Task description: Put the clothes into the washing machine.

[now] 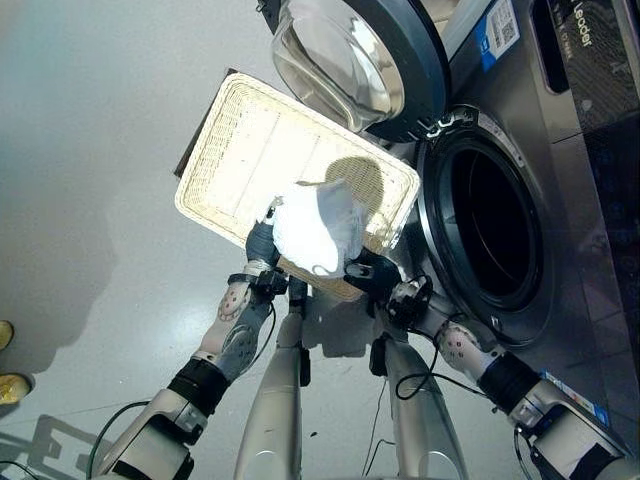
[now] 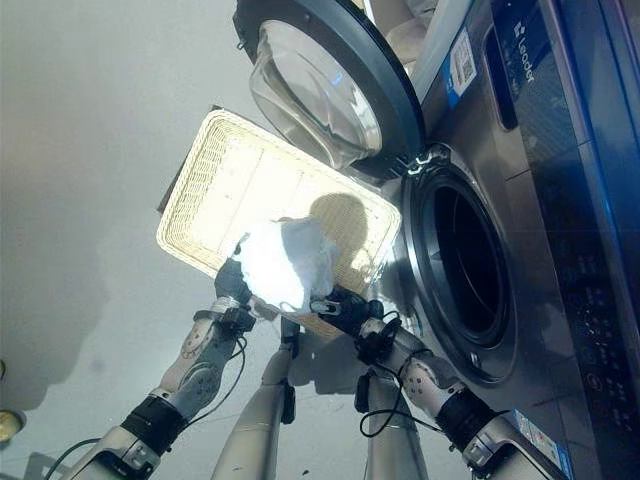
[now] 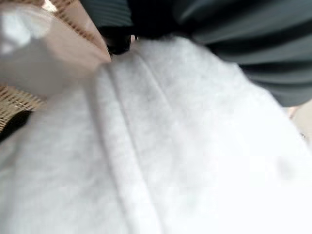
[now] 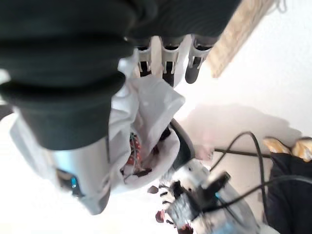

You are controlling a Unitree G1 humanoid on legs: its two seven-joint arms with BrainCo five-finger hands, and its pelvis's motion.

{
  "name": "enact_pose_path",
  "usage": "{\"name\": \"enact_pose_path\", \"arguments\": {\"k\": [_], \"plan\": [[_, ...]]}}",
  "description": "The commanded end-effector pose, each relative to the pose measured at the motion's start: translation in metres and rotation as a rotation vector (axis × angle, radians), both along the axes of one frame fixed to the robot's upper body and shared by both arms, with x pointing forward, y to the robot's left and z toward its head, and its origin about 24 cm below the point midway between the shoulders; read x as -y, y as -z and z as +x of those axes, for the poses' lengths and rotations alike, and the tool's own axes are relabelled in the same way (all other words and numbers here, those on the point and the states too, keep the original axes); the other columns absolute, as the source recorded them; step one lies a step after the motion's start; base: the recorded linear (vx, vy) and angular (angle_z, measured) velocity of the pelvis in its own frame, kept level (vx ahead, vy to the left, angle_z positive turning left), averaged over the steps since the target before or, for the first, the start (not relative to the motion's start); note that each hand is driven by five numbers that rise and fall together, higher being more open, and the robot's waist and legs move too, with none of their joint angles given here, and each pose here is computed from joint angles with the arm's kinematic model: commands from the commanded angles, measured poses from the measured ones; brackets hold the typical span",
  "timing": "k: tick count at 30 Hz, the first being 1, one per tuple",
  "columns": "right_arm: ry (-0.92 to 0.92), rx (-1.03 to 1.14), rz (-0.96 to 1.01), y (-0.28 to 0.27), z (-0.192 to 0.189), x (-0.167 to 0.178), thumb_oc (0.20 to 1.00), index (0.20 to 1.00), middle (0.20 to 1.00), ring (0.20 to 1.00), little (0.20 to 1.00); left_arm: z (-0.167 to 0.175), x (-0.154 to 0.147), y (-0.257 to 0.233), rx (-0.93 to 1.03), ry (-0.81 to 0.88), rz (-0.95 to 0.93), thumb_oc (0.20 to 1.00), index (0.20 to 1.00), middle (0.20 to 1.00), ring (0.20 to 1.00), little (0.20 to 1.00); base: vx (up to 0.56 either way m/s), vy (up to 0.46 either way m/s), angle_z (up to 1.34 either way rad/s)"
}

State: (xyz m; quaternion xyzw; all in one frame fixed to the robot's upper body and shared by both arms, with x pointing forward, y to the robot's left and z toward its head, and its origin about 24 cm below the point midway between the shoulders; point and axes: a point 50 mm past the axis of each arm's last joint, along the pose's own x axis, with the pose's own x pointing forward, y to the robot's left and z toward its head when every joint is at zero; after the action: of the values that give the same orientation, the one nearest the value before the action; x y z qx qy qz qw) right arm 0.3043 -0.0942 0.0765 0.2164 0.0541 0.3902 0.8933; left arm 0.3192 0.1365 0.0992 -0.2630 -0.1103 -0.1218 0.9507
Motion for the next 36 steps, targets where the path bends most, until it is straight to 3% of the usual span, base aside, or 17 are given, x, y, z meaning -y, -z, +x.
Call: {"name": "enact_pose_path", "arguments": {"k": [1, 7, 18, 23, 29, 36], "plan": [[0.01, 0.106, 0.11, -0.025, -0.007, -0.011, 1.0, 1.0, 1.0, 1.0, 1.0, -0.006, -0.003, -0.029, 0.162, 0.024, -0.197, 0.2, 0.2, 0.2, 0.2, 0.2, 0.0, 0.0, 0.0], [0.083, 0.09, 0.142, -0.026, -0.005, -0.009, 1.0, 1.0, 1.0, 1.0, 1.0, -0.008, -0.001, -0.03, 0.18, 0.011, -0.222, 0.2, 0.2, 0.2, 0.2, 0.2, 0.0, 0.0, 0.0], [0.074, 0.016, 0.23, -0.024, -0.007, -0.012, 1.0, 1.0, 1.0, 1.0, 1.0, -0.003, 0.004, -0.033, 0.201, -0.115, 0.25, 0.2, 0.2, 0.2, 0.2, 0.2, 0.0, 0.0, 0.0], [0.041, 0.02, 0.226, -0.024, -0.009, -0.013, 1.0, 1.0, 1.0, 1.0, 1.0, -0.001, 0.009, -0.028, 0.204, -0.056, 0.404, 0.2, 0.2, 0.2, 0.2, 0.2, 0.0, 0.0, 0.0], [-0.001, 0.03, 0.18, -0.027, -0.012, -0.018, 1.0, 1.0, 1.0, 1.0, 1.0, -0.005, 0.031, -0.032, 0.357, 0.08, 0.767, 0.2, 0.2, 0.2, 0.2, 0.2, 0.0, 0.0, 0.0], [-0.035, 0.029, 0.092, -0.021, -0.014, -0.023, 1.0, 1.0, 1.0, 1.0, 1.0, -0.009, 0.05, -0.035, 0.428, 0.225, 0.875, 0.2, 0.2, 0.2, 0.2, 0.2, 0.0, 0.007, -0.02]]}}
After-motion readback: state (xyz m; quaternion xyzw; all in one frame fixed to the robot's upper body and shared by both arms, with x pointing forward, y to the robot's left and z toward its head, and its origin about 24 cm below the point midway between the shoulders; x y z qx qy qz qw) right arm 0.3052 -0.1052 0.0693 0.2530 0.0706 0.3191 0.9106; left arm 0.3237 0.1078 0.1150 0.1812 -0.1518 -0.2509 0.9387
